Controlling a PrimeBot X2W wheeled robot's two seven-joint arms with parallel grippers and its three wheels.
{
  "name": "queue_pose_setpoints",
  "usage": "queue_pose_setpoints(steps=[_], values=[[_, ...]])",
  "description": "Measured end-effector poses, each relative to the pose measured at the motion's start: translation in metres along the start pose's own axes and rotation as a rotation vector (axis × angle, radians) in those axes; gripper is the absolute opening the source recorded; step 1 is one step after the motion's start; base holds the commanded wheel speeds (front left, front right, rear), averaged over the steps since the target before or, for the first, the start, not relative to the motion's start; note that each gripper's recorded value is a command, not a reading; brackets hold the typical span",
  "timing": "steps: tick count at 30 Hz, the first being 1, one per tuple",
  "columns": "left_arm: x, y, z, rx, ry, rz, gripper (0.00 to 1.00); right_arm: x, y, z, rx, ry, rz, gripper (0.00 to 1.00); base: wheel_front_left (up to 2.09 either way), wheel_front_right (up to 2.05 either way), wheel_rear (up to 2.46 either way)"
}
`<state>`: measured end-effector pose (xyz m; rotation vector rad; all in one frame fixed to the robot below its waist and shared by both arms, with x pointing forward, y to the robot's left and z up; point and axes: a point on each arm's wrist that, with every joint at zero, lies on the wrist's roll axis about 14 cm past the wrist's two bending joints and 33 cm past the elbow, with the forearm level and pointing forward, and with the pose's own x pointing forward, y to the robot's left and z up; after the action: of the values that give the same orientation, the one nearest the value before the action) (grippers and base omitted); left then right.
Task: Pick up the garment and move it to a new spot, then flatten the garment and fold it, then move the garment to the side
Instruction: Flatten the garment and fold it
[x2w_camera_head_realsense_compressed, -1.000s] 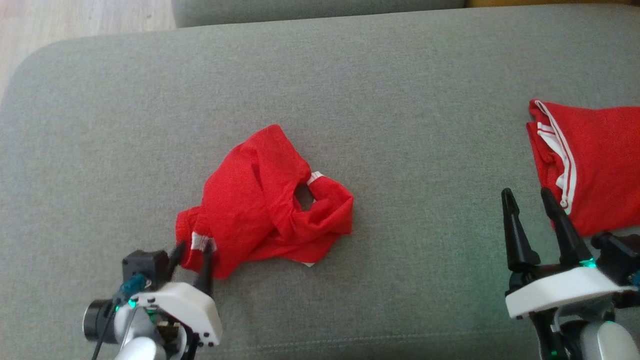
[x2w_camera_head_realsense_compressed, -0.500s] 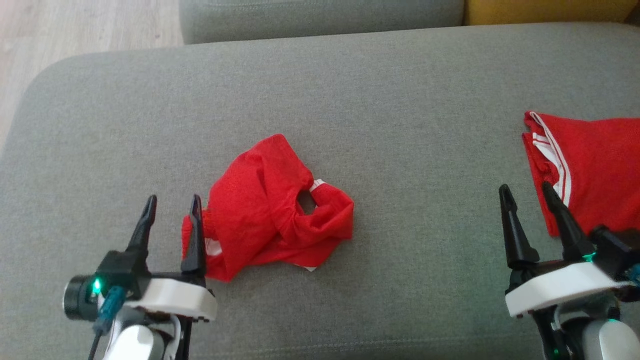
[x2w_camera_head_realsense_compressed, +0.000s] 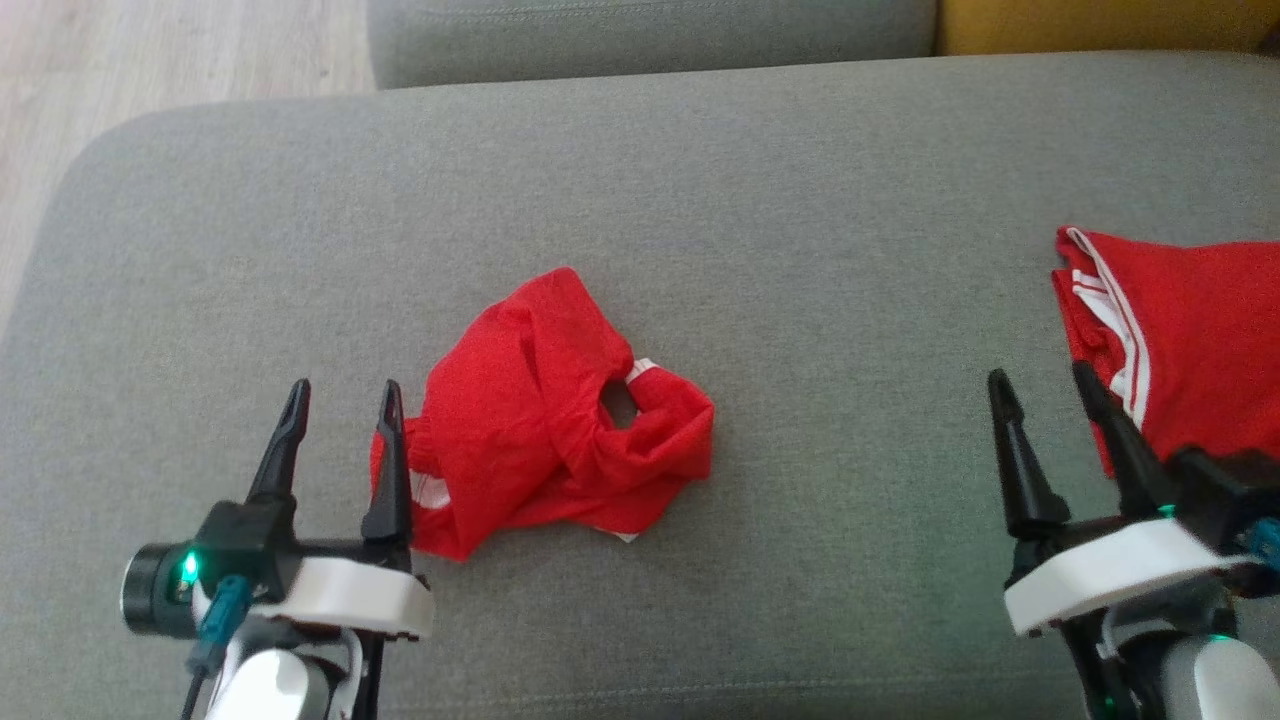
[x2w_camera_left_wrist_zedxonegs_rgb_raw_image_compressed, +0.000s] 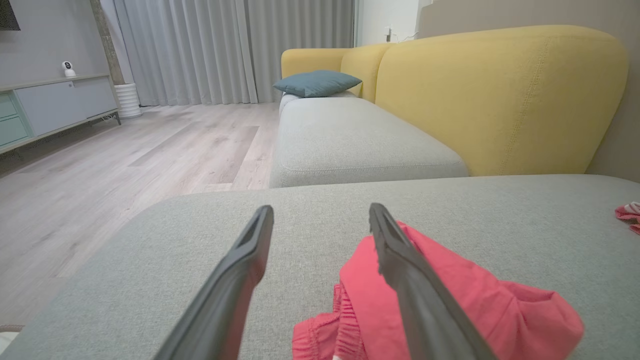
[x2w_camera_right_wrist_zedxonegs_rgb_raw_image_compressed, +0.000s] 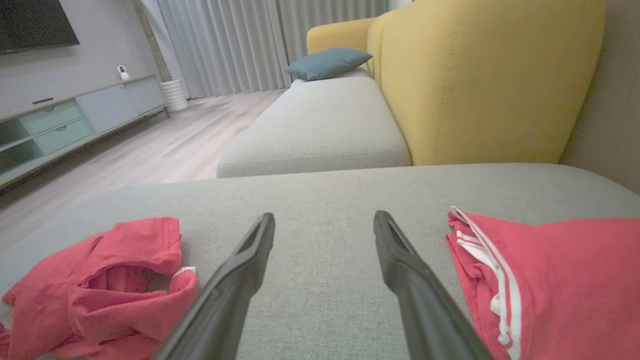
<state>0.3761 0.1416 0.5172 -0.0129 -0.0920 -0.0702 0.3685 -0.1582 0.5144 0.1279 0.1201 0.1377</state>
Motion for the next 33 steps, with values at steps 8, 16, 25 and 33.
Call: queue_pose_setpoints(steps=[8, 16, 25, 33], values=[[0.015, -0.001, 0.003, 0.0, -0.019, -0.014, 1.0, 0.045, 0.043, -0.033, -0.053, 0.168, 0.208, 1.0, 0.0, 0.0, 0.0], [0.03, 0.004, 0.006, -0.01, -0.037, 0.011, 1.0, 0.099, 0.134, -0.048, -0.099, 0.257, 0.526, 1.0, 0.0, 0.0, 0.0], [0.03, 0.015, -0.01, -0.003, 0.01, 0.049, 1.0, 0.106, 0.207, -0.085, -0.182, 0.453, 0.773, 1.0, 0.0, 0.0, 0.0], [0.032, 0.018, -0.013, -0.006, 0.014, 0.057, 1.0, 0.103, 0.209, -0.114, -0.256, 0.638, 0.808, 0.0, 0.0, 0.0, 0.0]])
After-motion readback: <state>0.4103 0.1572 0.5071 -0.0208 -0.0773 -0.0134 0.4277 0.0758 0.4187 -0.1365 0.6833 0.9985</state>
